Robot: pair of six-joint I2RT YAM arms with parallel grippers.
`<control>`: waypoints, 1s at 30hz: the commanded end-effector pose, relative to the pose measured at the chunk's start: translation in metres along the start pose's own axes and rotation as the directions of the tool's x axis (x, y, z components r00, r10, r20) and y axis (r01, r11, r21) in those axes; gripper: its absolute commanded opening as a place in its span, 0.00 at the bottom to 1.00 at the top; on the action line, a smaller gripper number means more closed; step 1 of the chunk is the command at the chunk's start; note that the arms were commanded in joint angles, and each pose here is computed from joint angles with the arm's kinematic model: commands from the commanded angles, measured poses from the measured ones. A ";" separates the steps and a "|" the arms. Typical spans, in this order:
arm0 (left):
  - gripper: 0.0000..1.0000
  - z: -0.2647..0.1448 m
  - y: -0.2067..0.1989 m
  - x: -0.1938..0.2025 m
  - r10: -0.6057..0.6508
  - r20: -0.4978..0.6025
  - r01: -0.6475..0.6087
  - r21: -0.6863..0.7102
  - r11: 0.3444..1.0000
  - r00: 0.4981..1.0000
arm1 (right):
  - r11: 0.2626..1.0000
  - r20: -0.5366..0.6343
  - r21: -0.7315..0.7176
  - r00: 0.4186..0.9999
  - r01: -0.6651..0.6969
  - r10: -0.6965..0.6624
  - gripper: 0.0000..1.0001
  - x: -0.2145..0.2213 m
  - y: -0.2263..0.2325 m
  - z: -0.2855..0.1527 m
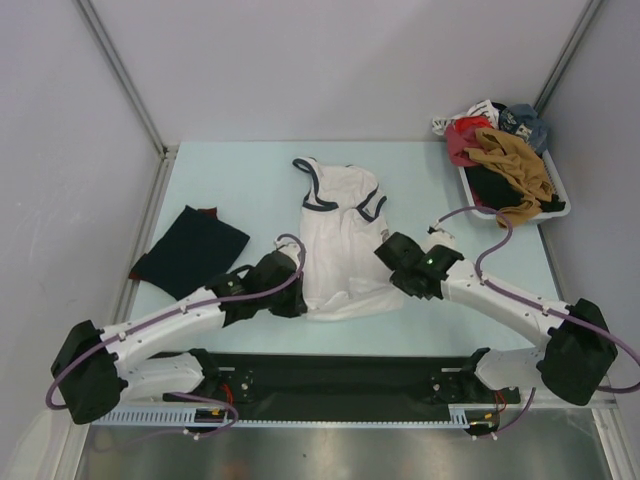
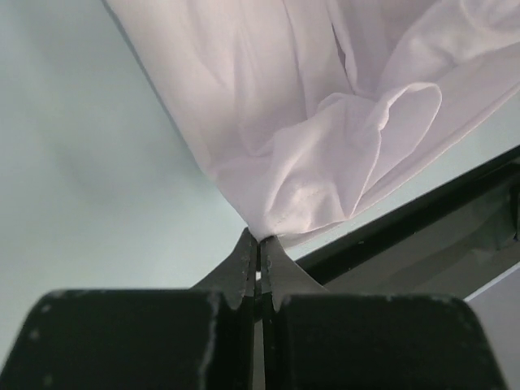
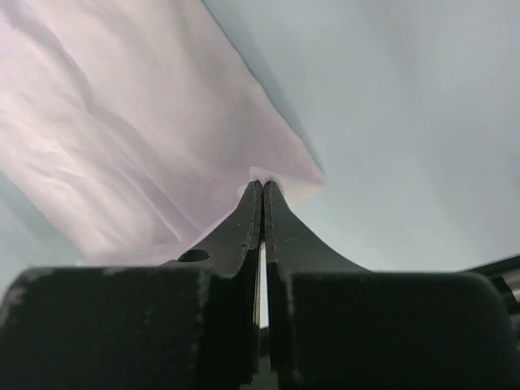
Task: Fold and stack the tank tops
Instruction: Fold the tank top
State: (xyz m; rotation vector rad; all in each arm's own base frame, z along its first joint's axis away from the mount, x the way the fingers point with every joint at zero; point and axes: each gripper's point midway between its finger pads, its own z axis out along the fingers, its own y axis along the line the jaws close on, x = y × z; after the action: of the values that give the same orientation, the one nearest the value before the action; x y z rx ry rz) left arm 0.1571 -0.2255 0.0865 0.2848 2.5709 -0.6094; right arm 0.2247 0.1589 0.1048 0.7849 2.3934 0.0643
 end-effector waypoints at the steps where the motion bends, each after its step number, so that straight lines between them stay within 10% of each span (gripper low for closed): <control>1: 0.00 -0.004 -0.005 -0.039 0.040 0.061 -0.040 0.001 0.999 0.997 | 0.992 0.088 -0.113 0.995 0.049 -0.040 0.00 -0.038 0.033 -0.005; 30: 0.00 0.034 0.058 -0.187 -0.034 0.182 0.068 -0.180 0.981 0.983 | 0.935 0.161 -0.245 0.962 0.257 -0.222 0.00 -0.117 0.135 0.052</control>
State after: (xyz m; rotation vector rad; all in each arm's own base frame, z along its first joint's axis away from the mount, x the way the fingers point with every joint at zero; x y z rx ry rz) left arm 0.3287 -0.2071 0.1063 0.0970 2.5326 -0.3708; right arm 0.3871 0.1948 0.1353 0.3908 2.3309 0.1894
